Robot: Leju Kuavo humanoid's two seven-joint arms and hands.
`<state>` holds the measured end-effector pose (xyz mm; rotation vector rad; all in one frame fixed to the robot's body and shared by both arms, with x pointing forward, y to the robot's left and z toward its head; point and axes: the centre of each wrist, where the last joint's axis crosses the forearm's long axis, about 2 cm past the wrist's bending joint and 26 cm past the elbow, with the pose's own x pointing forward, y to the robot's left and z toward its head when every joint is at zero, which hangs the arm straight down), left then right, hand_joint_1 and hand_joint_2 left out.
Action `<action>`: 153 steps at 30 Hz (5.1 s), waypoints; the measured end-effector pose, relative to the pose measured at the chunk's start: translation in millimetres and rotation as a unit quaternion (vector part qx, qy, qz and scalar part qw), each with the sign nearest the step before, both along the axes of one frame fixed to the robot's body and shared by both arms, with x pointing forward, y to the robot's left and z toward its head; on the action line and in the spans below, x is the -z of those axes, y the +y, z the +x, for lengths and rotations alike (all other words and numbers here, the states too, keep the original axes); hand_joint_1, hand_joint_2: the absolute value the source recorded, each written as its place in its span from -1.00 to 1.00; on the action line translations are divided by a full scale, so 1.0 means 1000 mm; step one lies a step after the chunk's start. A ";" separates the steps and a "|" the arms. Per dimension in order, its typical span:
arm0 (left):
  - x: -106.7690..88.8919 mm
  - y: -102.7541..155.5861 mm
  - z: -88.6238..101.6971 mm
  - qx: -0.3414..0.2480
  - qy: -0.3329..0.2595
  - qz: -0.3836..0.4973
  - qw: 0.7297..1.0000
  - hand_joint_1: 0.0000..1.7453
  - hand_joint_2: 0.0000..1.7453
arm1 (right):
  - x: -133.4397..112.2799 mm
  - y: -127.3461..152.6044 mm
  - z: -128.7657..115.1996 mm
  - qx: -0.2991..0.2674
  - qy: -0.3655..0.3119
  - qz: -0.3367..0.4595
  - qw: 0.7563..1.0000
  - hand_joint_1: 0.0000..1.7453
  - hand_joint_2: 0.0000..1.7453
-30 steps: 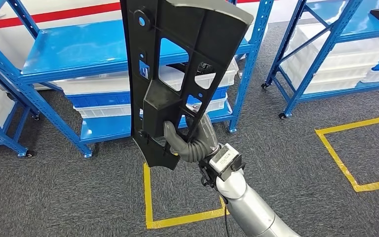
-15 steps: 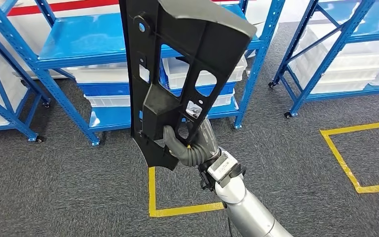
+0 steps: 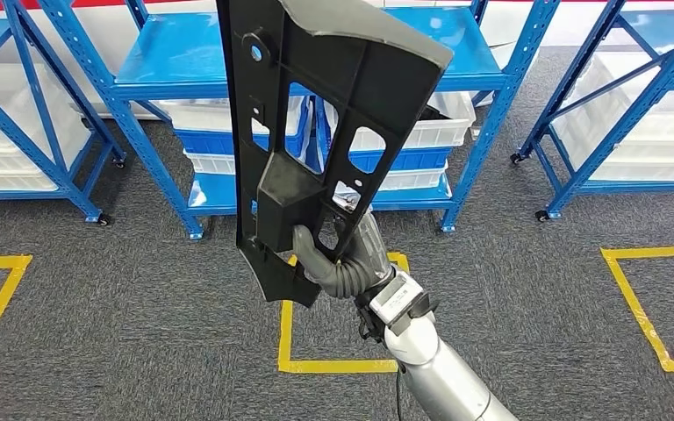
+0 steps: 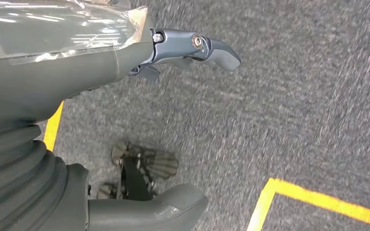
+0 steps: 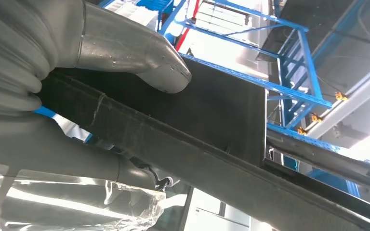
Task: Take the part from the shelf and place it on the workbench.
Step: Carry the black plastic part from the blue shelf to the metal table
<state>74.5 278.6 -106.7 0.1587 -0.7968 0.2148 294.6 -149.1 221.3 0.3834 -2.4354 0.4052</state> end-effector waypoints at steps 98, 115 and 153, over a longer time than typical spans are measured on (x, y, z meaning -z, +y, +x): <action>0.004 0.013 -0.027 -0.050 0.026 0.032 0.998 -1.00 1.00 | 0.038 0.025 -0.058 -0.050 0.005 0.005 0.999 1.00 1.00; 0.004 0.016 -0.024 -0.011 0.005 0.029 1.000 -1.00 1.00 | 0.032 0.006 -0.055 -0.026 0.000 0.000 1.000 1.00 1.00; 0.001 0.013 -0.005 0.020 0.007 0.039 0.999 -1.00 1.00 | 0.002 -0.004 -0.021 -0.003 -0.017 0.010 1.000 1.00 1.00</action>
